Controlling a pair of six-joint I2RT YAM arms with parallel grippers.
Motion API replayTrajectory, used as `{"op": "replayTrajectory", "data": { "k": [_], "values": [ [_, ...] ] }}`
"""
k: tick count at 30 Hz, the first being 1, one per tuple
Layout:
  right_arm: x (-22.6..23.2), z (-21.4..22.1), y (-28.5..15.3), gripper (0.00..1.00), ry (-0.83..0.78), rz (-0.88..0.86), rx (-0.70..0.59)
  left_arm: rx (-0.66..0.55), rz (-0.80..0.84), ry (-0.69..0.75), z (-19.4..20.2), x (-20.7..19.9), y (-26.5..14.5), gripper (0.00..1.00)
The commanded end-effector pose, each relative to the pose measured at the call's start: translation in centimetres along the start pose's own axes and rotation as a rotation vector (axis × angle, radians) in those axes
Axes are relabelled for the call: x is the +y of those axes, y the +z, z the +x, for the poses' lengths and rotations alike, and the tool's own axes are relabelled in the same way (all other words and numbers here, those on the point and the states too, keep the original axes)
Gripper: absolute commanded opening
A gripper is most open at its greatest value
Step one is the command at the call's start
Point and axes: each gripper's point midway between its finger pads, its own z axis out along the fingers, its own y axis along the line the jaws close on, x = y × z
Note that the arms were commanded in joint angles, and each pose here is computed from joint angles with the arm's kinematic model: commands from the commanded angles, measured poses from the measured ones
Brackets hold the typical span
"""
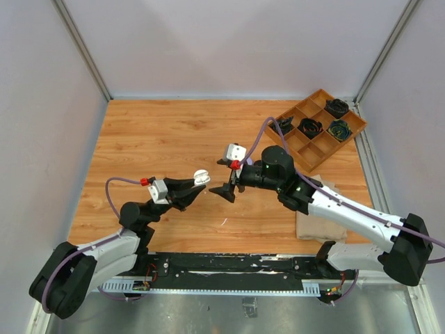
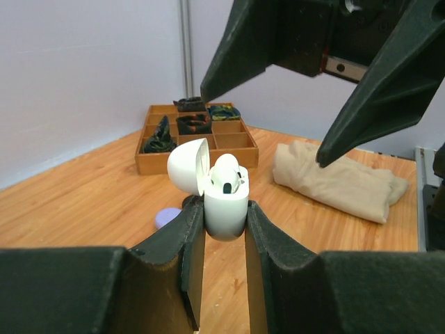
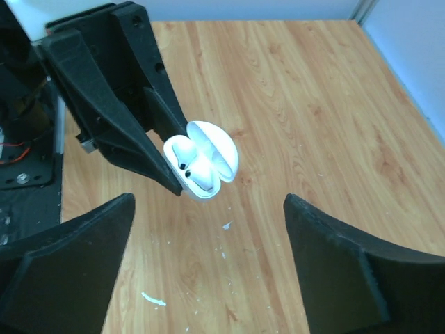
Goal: Insert the wireless bluetooth earbuds into the charging case
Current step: Close the charging case.
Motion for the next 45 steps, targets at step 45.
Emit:
{"op": "replayTrajectory", "data": {
  "k": [45],
  "values": [
    [0.1,2.7,-0.1,0.99,-0.097,-0.168,0.199,0.117,-0.051,-0.120,3.6,0.7,-0.4,0.00]
  ]
}}
